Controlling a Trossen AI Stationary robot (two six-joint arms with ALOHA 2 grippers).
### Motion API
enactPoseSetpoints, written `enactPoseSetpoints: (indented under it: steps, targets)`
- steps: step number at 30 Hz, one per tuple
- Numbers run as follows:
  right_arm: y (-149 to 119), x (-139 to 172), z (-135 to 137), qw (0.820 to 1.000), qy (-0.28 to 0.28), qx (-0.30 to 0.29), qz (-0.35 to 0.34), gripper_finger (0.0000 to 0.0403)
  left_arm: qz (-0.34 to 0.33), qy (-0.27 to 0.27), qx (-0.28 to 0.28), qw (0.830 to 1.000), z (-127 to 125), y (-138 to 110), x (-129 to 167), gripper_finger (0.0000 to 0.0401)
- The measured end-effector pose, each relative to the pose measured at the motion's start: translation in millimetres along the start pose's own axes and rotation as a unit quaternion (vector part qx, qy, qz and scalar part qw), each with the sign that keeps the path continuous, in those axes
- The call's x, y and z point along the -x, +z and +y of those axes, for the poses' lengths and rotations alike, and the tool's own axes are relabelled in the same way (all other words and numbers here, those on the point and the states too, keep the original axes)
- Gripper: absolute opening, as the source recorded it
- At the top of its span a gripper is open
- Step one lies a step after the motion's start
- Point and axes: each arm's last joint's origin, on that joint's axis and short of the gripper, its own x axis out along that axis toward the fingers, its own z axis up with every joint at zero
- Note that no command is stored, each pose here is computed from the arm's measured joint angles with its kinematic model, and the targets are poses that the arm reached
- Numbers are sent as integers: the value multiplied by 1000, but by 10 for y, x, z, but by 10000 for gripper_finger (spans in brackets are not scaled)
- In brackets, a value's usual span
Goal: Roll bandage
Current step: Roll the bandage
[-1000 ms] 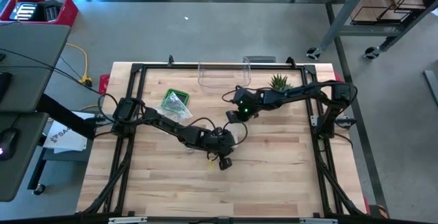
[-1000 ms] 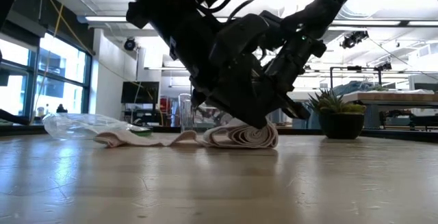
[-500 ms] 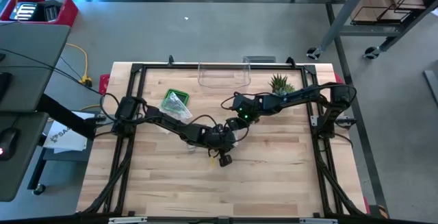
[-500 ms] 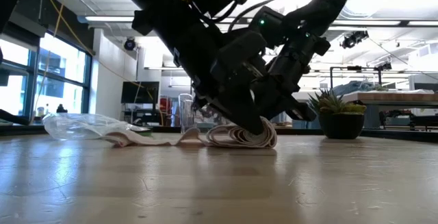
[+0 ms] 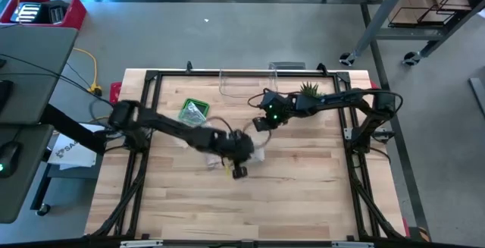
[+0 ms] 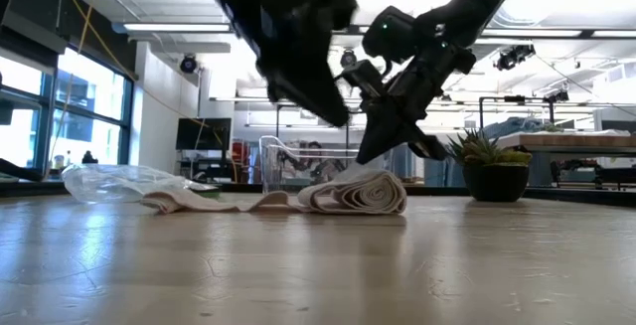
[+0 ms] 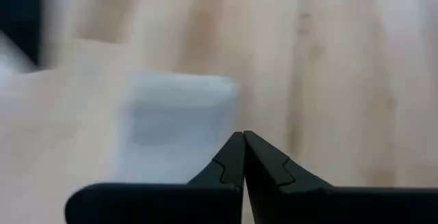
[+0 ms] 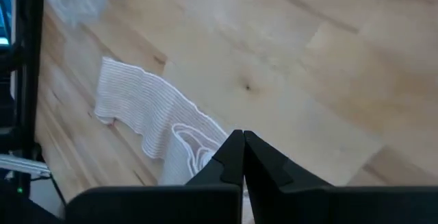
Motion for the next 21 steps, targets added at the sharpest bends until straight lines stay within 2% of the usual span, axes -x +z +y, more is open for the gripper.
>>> enactPoseSetpoints:
  steps: [5, 9, 15, 21]
  targets:
    - [-45, 129, 14, 999, -10, 32, 13, 0, -17, 58, -10, 998, 245, 59, 413, 0]
    - [-198, 141, 73, 997, -22, 63, 43, 0, 13, 76, 26, 997, 367, -206, 453, 0]
    - [-425, 98, 133, 991, -43, 95, 86, 0, 63, 39, 90, 993, 288, -670, 485, 0]
    - [-473, 78, 186, 992, -35, 87, 83, 0, 97, 45, 108, 988, 231, -827, 610, 0]
